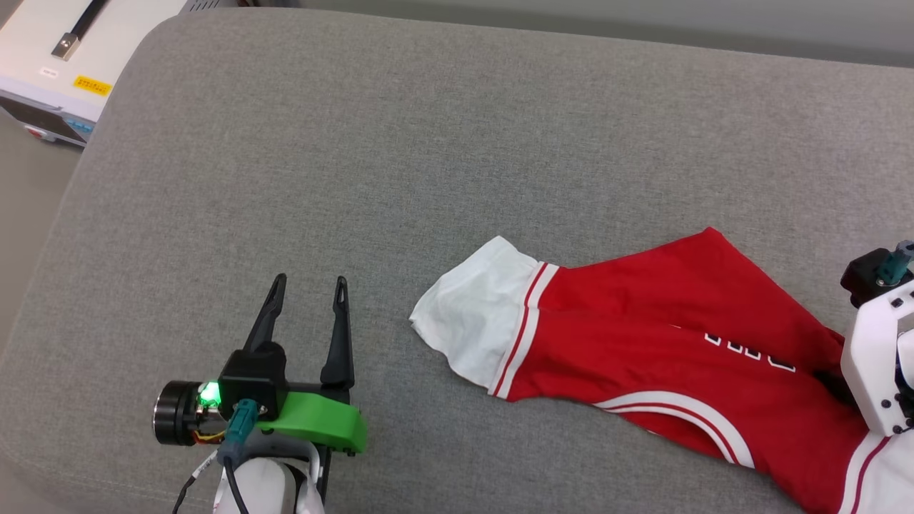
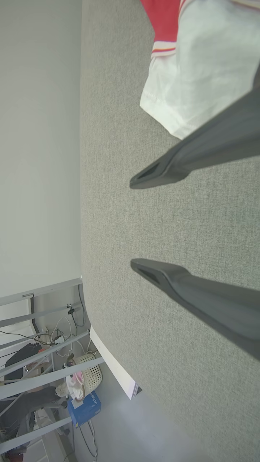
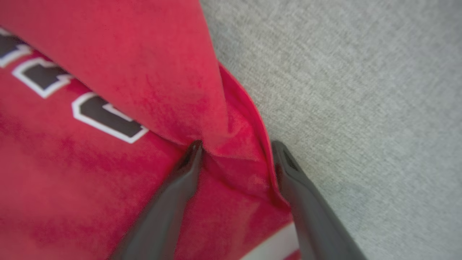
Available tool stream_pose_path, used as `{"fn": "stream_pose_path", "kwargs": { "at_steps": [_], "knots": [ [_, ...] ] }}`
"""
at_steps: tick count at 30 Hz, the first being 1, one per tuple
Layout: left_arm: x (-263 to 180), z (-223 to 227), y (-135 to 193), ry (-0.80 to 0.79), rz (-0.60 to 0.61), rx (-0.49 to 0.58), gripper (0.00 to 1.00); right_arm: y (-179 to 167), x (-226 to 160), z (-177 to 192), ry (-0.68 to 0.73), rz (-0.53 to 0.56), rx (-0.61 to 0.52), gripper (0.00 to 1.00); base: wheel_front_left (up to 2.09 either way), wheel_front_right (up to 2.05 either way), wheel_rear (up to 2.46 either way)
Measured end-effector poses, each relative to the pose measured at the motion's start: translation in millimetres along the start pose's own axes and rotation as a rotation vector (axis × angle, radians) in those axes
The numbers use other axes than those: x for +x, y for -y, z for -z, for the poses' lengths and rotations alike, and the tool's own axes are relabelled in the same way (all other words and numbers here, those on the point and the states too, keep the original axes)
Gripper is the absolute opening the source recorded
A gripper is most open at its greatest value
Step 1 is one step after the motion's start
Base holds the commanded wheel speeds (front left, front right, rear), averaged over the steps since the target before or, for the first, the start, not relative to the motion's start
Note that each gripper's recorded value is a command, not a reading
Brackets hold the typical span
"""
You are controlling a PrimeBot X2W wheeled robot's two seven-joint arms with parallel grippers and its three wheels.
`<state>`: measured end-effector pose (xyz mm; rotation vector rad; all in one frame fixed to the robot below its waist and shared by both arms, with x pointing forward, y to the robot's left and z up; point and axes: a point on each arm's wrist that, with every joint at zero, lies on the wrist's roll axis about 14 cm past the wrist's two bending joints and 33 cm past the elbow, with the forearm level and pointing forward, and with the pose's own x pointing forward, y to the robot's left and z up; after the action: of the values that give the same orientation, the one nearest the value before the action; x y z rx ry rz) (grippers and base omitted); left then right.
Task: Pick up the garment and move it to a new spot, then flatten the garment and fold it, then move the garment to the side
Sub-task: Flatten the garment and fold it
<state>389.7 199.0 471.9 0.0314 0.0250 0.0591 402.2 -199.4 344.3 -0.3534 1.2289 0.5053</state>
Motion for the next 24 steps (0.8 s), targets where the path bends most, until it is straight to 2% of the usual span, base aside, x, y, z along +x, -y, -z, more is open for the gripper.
{"fn": "stream_pose_path", "kwargs": {
  "at_steps": [7, 13, 19, 24],
  "knots": [
    [-4.4, -11.0, 3.8, 0.032, 0.01, -0.009, 1.0, -9.9, -27.8, -46.3, 0.318, -0.013, -0.005, 0.0, 0.0, 0.0, 0.0],
    [-16.1, -18.0, 4.3, 0.051, 0.01, -0.017, 1.0, -9.3, -90.1, -90.4, 0.606, 0.026, -0.075, 0.0, 0.0, 0.0, 0.0],
    [-19.8, -22.9, 8.7, 0.066, 0.023, -0.023, 1.0, 9.3, -146.3, -111.6, 0.782, 0.112, -0.097, 0.0, 0.0, 0.0, 0.0],
    [-18.9, -21.4, 9.9, 0.062, 0.027, -0.023, 1.0, 11.7, -160.3, -122.2, 0.825, 0.137, -0.113, 0.0, 0.0, 0.0, 0.0]
  ]
}}
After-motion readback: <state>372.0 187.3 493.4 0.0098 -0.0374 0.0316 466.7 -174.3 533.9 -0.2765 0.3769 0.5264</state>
